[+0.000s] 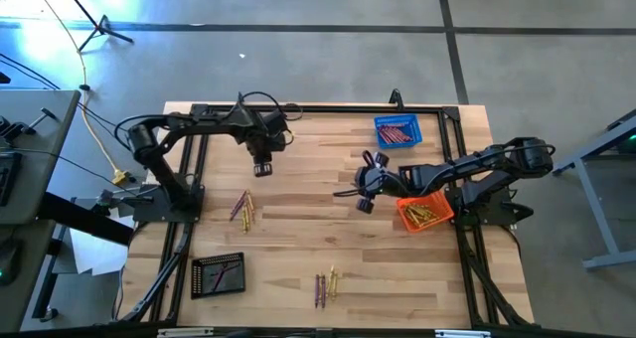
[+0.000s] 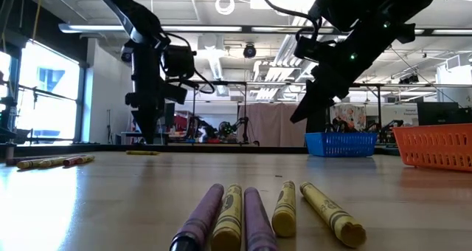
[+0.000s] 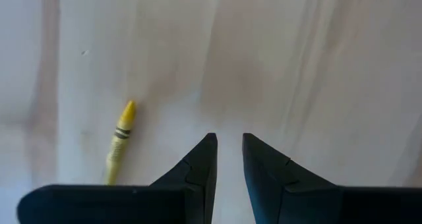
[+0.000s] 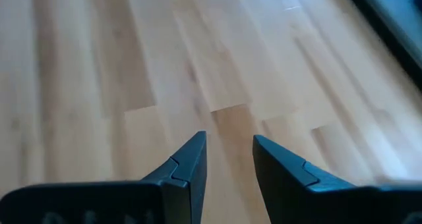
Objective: Sort crayons
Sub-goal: Put the yellow crayon into the orange basket
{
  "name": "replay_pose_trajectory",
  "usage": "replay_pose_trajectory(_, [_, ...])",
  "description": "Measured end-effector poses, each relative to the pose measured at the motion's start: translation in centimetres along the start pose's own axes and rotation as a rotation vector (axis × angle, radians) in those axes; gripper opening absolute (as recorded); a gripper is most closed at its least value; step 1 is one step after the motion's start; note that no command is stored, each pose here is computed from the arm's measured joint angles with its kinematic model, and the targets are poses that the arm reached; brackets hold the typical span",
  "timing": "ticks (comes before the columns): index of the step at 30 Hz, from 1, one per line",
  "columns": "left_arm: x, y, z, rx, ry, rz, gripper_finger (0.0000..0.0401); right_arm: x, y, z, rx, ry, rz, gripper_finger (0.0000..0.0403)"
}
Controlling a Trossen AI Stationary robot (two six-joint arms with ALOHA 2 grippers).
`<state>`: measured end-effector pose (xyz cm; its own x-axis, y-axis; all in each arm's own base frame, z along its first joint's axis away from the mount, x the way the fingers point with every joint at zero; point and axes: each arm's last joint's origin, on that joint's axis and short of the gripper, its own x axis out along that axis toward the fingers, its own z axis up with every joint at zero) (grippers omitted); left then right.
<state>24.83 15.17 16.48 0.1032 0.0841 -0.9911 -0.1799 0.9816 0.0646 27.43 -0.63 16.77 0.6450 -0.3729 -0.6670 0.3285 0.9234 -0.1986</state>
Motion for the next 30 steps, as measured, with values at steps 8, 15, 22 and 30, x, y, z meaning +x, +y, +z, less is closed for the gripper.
replay_pose_trajectory(8, [-0.1,-1.3,0.2,0.216,0.092,0.159,0.0063,0.0,-0.2,0.0,-0.009,-0.007,-0.067,0.0110])
replay_pose_trajectory(15, [-0.1,-0.3,0.1,0.234,0.107,0.205,0.0063,0.0,-0.2,0.0,-0.008,-0.007,-0.066,0.0110])
replay_pose_trajectory(22, [-0.1,1.0,-0.2,0.134,0.081,0.206,0.0063,0.0,-0.2,0.0,0.068,-0.010,-0.066,0.0110])
replay_pose_trajectory(30, [0.0,1.5,-0.4,0.146,0.071,0.174,0.0063,0.0,-0.2,0.0,0.131,-0.013,-0.067,0.0110])
